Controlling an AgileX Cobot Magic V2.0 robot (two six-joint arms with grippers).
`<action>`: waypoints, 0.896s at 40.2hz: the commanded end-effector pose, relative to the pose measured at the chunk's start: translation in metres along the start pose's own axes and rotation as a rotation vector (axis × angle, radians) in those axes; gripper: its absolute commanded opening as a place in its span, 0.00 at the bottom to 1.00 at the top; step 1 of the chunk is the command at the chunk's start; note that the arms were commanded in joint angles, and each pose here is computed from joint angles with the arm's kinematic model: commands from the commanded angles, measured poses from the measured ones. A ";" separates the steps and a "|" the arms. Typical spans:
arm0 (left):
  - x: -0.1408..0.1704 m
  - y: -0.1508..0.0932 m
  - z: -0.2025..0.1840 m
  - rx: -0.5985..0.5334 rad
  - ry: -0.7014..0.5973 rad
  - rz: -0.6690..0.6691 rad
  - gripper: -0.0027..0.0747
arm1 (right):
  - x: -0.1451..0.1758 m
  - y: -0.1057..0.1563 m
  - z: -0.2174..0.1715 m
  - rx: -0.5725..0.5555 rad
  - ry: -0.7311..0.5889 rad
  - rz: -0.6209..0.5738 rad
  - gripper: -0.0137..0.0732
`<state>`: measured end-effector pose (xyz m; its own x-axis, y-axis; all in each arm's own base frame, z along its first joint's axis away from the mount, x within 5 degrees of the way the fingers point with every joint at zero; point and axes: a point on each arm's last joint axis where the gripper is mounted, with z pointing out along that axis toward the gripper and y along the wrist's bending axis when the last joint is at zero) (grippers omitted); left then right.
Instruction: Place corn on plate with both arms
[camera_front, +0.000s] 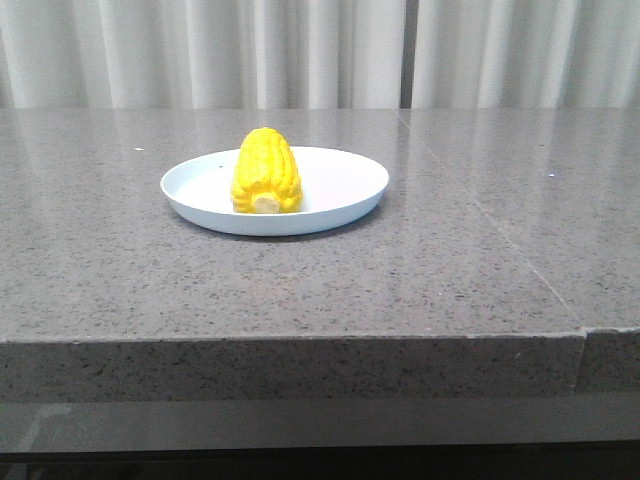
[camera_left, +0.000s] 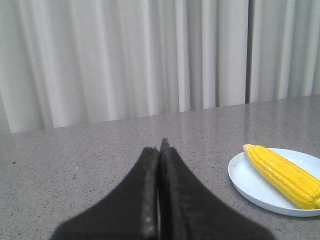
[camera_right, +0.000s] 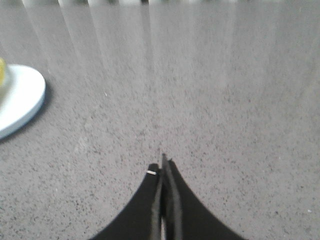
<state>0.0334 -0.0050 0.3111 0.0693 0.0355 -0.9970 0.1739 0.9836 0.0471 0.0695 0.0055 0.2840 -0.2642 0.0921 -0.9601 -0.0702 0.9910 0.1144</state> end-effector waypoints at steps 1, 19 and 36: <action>-0.015 0.000 -0.001 0.008 -0.102 0.002 0.01 | -0.010 0.001 -0.013 -0.025 -0.171 -0.032 0.02; -0.015 0.000 -0.001 0.008 -0.102 0.002 0.01 | -0.011 0.001 -0.018 -0.031 -0.211 -0.030 0.02; -0.015 0.000 -0.001 0.008 -0.102 0.002 0.01 | -0.011 0.001 -0.018 -0.031 -0.211 -0.030 0.02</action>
<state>0.0334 -0.0050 0.3111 0.0693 0.0355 -0.9970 0.1739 0.9836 0.0471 0.0545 0.0031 0.2837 -0.1575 0.1059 -0.9818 -0.0881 0.9888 0.1208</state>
